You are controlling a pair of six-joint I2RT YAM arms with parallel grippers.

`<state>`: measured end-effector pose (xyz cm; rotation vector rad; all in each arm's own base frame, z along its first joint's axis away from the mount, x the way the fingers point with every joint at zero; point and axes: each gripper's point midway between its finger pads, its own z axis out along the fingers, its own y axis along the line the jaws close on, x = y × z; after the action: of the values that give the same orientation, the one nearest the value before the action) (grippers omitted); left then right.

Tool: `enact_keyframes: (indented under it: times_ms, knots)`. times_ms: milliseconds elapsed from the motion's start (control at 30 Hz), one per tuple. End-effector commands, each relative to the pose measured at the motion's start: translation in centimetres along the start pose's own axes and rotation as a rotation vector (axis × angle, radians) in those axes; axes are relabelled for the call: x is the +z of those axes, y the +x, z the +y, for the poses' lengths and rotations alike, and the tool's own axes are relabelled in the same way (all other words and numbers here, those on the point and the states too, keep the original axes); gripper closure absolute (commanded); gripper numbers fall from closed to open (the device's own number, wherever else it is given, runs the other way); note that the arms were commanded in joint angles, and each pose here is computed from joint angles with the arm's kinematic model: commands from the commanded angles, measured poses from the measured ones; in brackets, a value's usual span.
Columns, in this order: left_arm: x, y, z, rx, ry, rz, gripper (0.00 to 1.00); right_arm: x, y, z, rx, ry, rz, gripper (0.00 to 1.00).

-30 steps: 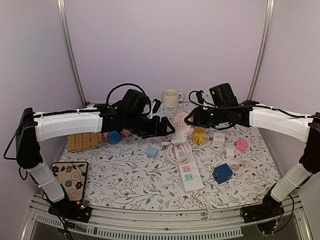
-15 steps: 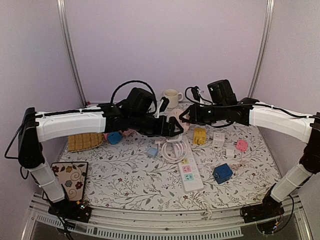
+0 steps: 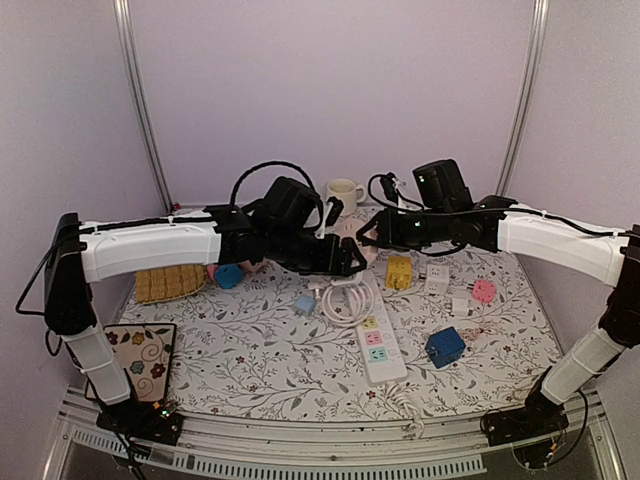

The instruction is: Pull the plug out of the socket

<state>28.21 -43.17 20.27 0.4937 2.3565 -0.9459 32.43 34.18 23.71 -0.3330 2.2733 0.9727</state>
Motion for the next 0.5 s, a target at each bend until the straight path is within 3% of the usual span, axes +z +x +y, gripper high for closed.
enact_keyframes:
  times_ms: [0,233,467]
  knots:
    - [0.36,0.51,-0.36,0.015,-0.019,0.011,0.22,-1.57,-3.09,3.40,-0.040,-0.091,-0.098,0.96]
    - [0.58,0.75,-0.21,0.011,-0.026,0.018,0.26,-1.64,-3.14,3.30,-0.045,-0.082,-0.101,0.96]
    - [0.26,0.27,-0.21,0.005,-0.036,0.002,0.50,-1.43,-2.87,2.61,-0.048,-0.051,-0.099,0.96]
